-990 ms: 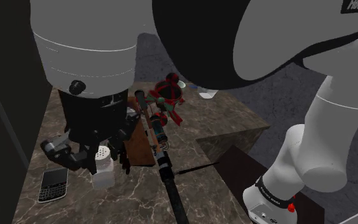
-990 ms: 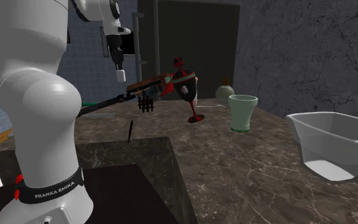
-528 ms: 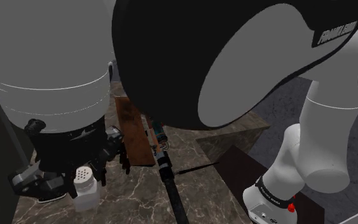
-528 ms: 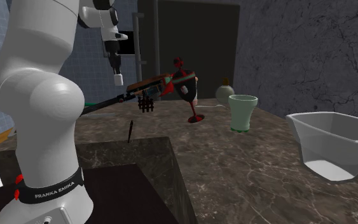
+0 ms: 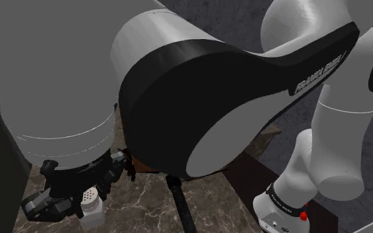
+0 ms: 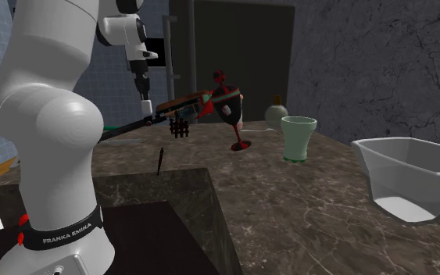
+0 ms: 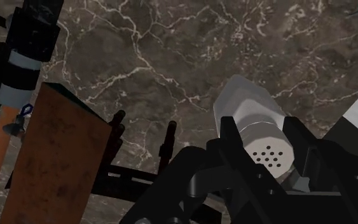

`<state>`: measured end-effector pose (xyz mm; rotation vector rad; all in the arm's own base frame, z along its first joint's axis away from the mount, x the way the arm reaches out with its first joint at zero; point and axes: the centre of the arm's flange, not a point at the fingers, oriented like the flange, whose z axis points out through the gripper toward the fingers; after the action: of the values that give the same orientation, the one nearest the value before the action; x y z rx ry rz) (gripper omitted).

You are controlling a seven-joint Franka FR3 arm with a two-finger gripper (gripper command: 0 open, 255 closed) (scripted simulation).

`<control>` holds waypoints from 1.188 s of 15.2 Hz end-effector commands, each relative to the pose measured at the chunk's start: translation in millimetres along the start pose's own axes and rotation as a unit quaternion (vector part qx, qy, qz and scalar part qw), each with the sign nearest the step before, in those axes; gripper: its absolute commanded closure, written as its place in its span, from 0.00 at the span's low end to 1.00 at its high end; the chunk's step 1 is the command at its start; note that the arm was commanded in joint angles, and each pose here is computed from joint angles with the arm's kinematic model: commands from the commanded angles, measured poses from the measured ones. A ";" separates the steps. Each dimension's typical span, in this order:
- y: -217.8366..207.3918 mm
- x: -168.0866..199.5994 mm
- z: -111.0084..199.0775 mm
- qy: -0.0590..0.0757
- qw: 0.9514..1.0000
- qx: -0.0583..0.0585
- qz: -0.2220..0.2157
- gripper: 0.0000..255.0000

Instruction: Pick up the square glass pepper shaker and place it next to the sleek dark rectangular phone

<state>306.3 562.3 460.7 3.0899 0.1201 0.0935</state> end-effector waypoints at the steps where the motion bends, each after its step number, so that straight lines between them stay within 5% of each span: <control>1: 0.0 -0.8 11.1 0.000 1.000 0.000 0.000 1.00; 18: -3.8 -5.2 86.8 0.000 1.000 0.000 0.000 1.00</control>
<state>306.2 561.6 374.2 3.0899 0.1204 0.0934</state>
